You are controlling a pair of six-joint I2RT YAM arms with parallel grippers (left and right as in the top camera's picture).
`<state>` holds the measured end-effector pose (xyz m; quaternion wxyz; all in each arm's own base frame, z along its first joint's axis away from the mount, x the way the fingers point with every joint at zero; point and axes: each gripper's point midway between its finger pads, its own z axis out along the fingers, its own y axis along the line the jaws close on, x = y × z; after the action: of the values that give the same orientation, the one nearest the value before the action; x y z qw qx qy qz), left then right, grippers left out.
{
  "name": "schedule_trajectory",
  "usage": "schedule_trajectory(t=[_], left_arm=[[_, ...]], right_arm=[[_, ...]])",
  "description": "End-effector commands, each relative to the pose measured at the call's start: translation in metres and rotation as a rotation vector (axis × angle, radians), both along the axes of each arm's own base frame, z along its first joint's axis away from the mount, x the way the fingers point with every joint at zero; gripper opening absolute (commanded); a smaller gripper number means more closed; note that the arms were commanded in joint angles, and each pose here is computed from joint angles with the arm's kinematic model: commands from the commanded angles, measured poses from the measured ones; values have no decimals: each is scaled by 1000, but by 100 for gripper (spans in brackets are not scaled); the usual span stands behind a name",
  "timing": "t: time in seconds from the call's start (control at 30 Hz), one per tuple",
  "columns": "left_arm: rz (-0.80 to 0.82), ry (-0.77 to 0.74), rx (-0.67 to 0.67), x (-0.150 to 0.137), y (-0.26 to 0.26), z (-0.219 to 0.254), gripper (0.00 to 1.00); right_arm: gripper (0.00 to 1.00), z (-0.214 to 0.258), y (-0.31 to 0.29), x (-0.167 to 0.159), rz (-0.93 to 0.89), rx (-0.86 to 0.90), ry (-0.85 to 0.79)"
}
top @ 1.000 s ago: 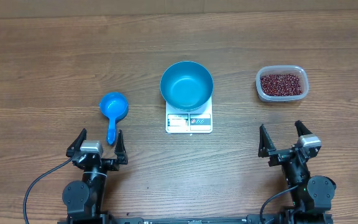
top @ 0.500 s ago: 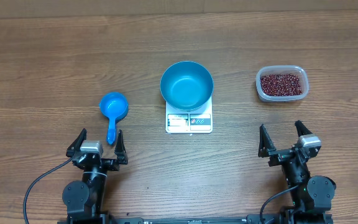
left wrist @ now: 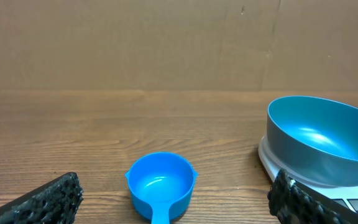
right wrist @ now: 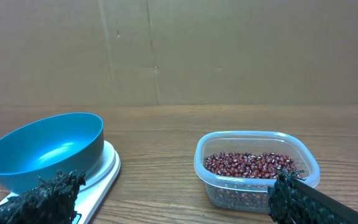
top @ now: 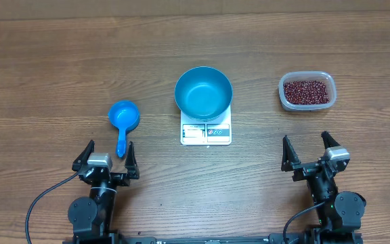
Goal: Scoop item into bowl and weigh 150g on scale
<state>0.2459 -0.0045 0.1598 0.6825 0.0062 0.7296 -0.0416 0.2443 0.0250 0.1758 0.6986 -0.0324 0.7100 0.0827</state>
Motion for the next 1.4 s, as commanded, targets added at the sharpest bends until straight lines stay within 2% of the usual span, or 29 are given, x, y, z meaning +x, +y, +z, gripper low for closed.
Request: schedule_trajectory(t=[0.0,0.27,0.5,0.67,0.8,1.0,1.37], left_arm=[[12,-1,8,0,2,-1,100],[39,54,-36,2,7,-9,100],[57,80,2,9,11,24,100],[12,227,-10,27,6,26,100],[-102,346,12,59,-7,38,100],[-145,518,10,83,4,43,100],[-278,881,150,80,41,26,100]], right_arm=[[100,-2,-1,0,-7,-9,-6],[100,-2,-1,0,-7,-9,-6],[100,-2,-1,0,-7,-9,-6],[100,-2,-1,0,-6,-9,-6],[100,-2,-1,0,-7,-9,-6],[100,-2,-1,0,-7,-9,-6],[100,-2,-1,0,-7,-9,-6]])
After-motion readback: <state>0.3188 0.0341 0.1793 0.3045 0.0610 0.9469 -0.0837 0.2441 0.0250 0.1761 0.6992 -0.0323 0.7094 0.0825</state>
